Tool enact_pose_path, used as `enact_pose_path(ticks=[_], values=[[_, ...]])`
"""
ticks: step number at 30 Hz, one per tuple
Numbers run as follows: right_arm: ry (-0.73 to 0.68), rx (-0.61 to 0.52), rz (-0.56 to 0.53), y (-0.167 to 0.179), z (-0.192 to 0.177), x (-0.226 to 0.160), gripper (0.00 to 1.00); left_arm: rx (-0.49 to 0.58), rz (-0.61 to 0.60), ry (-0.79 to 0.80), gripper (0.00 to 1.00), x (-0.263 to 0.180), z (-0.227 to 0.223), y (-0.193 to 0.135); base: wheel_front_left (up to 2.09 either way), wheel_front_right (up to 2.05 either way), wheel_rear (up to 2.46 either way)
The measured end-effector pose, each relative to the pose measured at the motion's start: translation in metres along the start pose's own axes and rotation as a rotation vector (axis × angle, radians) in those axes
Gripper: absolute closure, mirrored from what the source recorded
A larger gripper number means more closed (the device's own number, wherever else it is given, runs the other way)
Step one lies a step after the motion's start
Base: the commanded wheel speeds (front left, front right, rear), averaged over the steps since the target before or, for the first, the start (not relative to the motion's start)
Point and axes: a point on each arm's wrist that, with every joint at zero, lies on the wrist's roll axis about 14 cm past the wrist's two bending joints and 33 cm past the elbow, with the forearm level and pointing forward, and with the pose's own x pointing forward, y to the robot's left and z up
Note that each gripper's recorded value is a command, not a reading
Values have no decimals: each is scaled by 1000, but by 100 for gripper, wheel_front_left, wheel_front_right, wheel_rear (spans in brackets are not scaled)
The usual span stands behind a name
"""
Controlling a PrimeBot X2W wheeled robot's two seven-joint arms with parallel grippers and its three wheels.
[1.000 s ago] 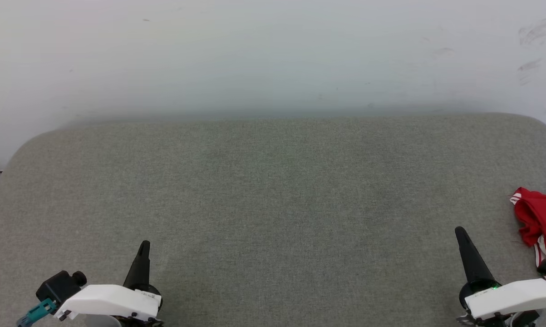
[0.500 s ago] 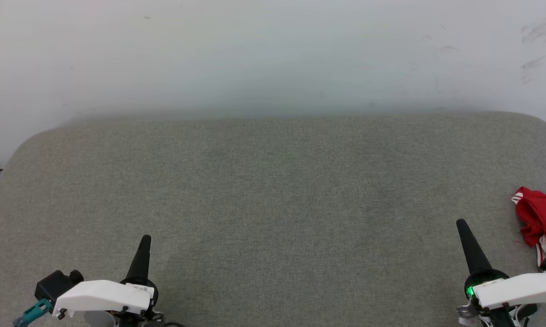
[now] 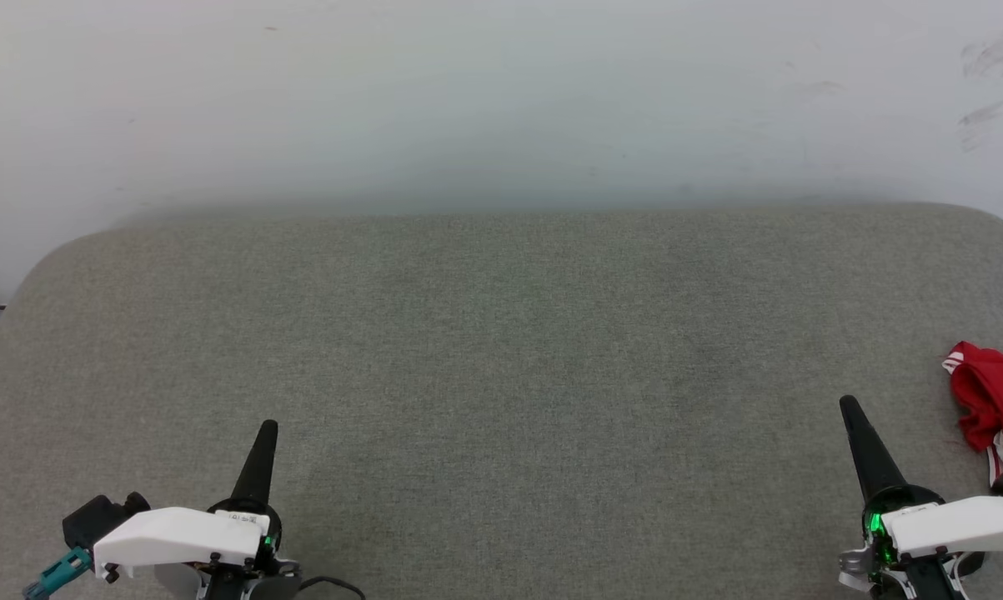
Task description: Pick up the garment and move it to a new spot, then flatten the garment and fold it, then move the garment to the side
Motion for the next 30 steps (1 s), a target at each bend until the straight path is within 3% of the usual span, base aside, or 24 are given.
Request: enact_pose_path(ticks=[30], values=[[-11,248,5,-2,1,10,100,-255,-46,-8,100,6,6,-8,0,0,0]])
